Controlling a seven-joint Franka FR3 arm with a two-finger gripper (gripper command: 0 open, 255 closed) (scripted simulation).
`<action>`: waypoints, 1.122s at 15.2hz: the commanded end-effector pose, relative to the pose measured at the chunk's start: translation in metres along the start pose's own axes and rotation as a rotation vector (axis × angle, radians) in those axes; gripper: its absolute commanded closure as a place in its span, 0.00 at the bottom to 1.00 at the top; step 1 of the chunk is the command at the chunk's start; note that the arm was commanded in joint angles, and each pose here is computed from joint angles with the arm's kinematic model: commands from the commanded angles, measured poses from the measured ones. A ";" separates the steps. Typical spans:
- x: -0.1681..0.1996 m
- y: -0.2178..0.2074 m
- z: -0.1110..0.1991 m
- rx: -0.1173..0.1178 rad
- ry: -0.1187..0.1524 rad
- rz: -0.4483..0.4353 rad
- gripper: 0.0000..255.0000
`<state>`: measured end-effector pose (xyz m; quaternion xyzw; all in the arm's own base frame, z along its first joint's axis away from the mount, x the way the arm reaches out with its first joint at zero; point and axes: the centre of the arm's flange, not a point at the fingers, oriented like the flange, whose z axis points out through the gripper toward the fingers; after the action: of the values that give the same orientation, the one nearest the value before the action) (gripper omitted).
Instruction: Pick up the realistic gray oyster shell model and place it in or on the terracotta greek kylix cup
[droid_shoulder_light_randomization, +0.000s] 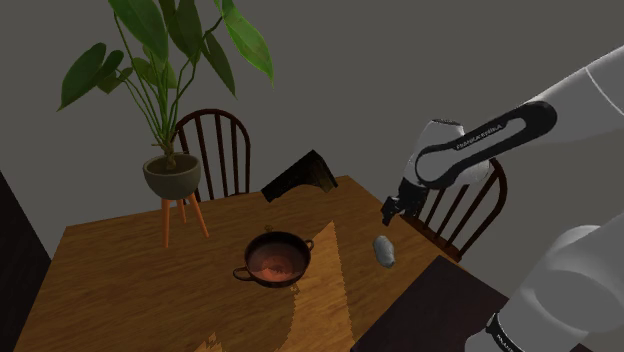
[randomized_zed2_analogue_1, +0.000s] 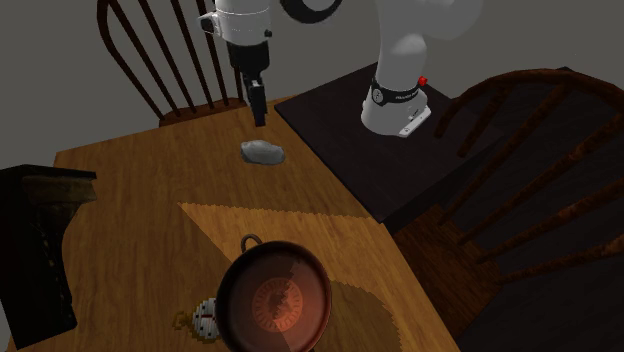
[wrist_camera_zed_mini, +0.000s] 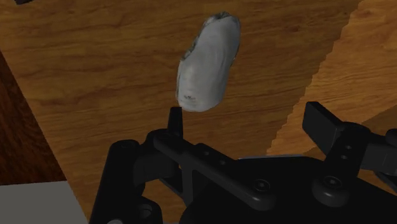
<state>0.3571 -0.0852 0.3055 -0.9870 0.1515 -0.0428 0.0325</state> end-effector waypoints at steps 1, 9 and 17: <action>0.003 0.010 0.027 0.012 0.004 0.031 0.00; 0.010 0.031 0.108 0.049 0.004 0.111 0.00; 0.010 0.029 0.137 0.049 0.004 0.111 0.00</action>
<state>0.3710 -0.1092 0.1682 -0.9760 0.2047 -0.0467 0.0587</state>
